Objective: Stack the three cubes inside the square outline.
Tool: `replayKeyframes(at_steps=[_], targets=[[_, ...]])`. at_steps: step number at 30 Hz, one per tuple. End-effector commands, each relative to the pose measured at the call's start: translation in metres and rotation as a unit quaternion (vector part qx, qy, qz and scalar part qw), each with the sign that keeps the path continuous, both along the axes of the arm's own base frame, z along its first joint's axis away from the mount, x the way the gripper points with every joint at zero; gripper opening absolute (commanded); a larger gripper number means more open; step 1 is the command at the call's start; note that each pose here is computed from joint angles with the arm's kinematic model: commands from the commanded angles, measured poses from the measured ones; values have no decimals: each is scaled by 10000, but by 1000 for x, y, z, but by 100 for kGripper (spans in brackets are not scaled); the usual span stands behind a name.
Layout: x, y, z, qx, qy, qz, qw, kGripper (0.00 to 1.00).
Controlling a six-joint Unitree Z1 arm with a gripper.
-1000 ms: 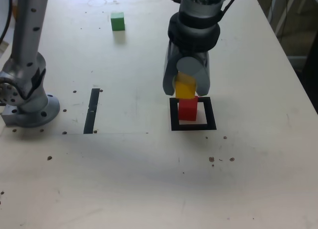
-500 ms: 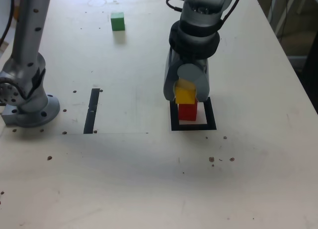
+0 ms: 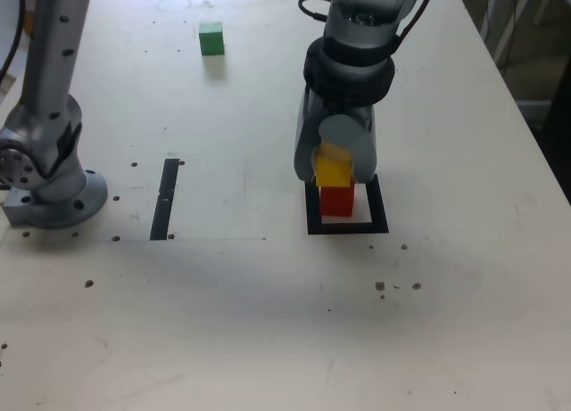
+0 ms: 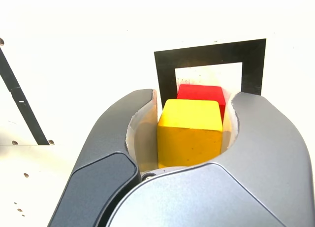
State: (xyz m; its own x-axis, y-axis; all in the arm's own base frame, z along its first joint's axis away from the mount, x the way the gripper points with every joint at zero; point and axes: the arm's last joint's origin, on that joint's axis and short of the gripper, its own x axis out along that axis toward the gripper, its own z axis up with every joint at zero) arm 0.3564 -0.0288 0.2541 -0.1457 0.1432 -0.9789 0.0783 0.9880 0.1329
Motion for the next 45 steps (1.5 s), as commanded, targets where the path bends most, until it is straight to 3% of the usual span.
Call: replayKeyframes(at_steps=[1,6,16,20,23,32,38,45], targets=[[-2,0,4,-3,-37,2,10000,45],[-3,0,5,10,-72,-6,10000,62],[-6,-7,7,-26,-106,-52,9999,73],[-10,-6,13,12,-185,-18,9998,88],[-19,-4,24,123,-256,30,9996,98],[-63,16,75,520,-591,56,9969,100],[-98,59,98,519,-647,98,9965,100],[-129,120,110,508,-446,336,9971,100]])
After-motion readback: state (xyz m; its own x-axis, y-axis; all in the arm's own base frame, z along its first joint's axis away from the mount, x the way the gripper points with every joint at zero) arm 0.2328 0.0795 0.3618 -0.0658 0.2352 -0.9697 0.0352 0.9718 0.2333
